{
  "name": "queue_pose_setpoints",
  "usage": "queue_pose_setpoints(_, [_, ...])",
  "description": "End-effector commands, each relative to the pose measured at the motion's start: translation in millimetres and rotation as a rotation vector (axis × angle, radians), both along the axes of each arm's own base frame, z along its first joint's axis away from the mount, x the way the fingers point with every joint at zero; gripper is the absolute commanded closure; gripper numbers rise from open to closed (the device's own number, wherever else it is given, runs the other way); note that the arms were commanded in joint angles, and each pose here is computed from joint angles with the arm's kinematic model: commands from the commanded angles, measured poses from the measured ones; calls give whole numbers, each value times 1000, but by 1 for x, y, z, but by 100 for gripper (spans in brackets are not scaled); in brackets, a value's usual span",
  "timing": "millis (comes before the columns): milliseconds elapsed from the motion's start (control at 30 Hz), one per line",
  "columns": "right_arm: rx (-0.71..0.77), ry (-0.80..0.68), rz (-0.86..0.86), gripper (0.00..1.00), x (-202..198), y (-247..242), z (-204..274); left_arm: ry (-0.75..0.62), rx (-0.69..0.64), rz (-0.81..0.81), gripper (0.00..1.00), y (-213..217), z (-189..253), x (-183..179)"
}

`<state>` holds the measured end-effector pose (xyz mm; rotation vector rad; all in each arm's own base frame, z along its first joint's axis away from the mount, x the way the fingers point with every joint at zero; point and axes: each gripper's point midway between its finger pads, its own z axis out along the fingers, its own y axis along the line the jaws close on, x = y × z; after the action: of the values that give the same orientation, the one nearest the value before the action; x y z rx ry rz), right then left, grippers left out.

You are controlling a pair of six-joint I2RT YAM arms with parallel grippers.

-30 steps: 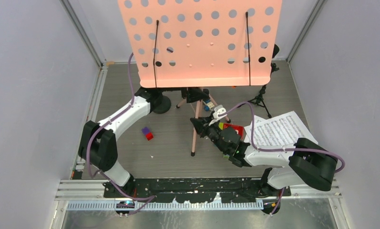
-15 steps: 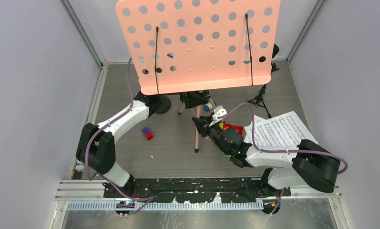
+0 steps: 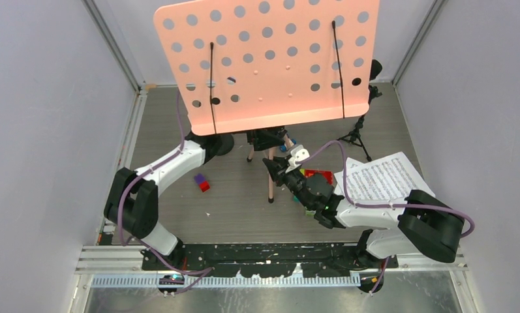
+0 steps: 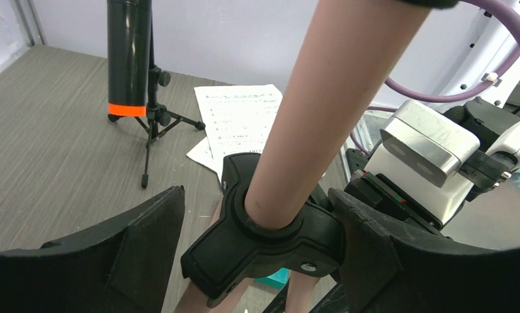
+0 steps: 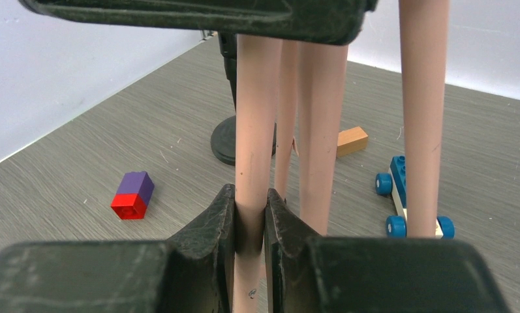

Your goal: Pack up the instrument practice props

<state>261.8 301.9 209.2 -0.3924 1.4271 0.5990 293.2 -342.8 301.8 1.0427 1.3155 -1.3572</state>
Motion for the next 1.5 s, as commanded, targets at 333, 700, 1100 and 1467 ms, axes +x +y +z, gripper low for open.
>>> queue_pose_setpoints(333, [287, -209, -60, 98, 9, -3, 106, -34, -26, -35, 64, -4, 11, -6])
queue_pose_setpoints(700, [168, -109, -103, 36, -2, -35, 65, -24, -12, -52, 100, -7, 7, -3])
queue_pose_setpoints(1100, [-78, -75, -84, 3, 16, -34, 30, -9, -12, -56, 100, -7, 11, -4])
queue_pose_setpoints(1467, [24, -150, -58, 3, 48, 9, 25, 1, -15, -48, 100, -7, 14, -3])
